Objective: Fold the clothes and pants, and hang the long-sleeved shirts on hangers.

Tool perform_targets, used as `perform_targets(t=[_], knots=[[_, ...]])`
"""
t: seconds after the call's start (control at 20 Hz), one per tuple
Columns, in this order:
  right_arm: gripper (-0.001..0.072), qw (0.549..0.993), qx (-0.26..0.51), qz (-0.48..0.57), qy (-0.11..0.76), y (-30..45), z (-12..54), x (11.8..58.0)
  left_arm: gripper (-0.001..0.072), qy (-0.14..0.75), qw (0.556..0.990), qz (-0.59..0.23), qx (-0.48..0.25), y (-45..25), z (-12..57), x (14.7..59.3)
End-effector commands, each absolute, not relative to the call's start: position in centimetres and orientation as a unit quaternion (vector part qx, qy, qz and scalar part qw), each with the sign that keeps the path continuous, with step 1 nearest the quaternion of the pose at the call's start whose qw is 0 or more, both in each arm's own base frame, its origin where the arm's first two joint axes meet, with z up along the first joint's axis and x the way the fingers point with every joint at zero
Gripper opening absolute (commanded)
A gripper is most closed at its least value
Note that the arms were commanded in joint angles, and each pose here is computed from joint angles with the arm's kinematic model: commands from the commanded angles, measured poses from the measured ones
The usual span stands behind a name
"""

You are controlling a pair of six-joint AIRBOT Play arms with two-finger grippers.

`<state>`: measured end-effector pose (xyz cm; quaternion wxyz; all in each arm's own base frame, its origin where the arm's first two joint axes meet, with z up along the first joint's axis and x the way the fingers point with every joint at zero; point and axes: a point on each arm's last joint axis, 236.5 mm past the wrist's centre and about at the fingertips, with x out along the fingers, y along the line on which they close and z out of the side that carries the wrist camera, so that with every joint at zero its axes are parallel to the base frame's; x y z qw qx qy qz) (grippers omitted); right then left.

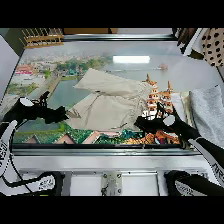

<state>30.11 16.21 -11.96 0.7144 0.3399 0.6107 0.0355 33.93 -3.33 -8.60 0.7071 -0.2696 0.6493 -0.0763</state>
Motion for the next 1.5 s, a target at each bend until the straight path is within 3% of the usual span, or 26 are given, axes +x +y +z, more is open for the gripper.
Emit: perform_targets(t=[0.0,0.1,0.15,0.45,0.55,0.7,0.9,1.05,1.25,1.35,1.45], knots=[[0.0226,0.717,0.329,0.048,0.613,16.5,-11.9,29.9,0.0003,0.649,0.708,-0.076,-0.269,-3.3,-8.6,34.0],[0.0179,0.715,0.325,0.054,0.617,16.6,-11.9,29.7,0.0003,0.649,0.708,-0.076,-0.269,-3.3,-8.6,34.0],[0.0021,0.717,0.317,0.061,0.618,16.7,-11.8,29.7,0.0003,0.649,0.708,-0.076,-0.269,-3.3,-8.6,34.0],[0.0013,0.767,0.256,0.122,0.575,16.8,-6.9,32.4,0.0003,0.626,0.73,-0.083,-0.262,-2.9,-6.1,35.7],[0.0013,0.802,0.183,0.159,0.545,16.3,-1.5,34.1,0.0003,0.573,0.775,-0.097,-0.248,-2.0,0.0,38.4],[0.0013,0.861,0.099,0.195,0.46,15.3,11.0,35.9,0.0003,0.449,0.865,-0.117,-0.191,-0.8,14.6,40.4],[0.0013,0.928,0.105,0.226,0.278,14.8,29.4,33.5,0.0003,0.234,0.959,-0.13,-0.094,-2.7,34.8,35.0],[0.0013,0.944,0.146,0.235,0.179,13.6,38.0,28.3,0.0003,0.085,0.987,-0.124,-0.064,-4.6,45.0,27.4],[0.0013,0.937,0.201,0.238,0.158,12.6,40.5,22.3,0.0002,-0.036,0.991,-0.122,-0.04,-6.6,51.7,19.7],[0.0013,0.927,0.227,0.232,0.19,12.5,39.5,20.7,0.0002,-0.061,0.99,-0.12,-0.037,-6.6,53.1,18.9],[0.0013,0.913,0.253,0.219,0.235,12.5,37.8,20.1,0.0002,-0.037,0.991,-0.121,-0.049,-6.0,52.3,21.4]])
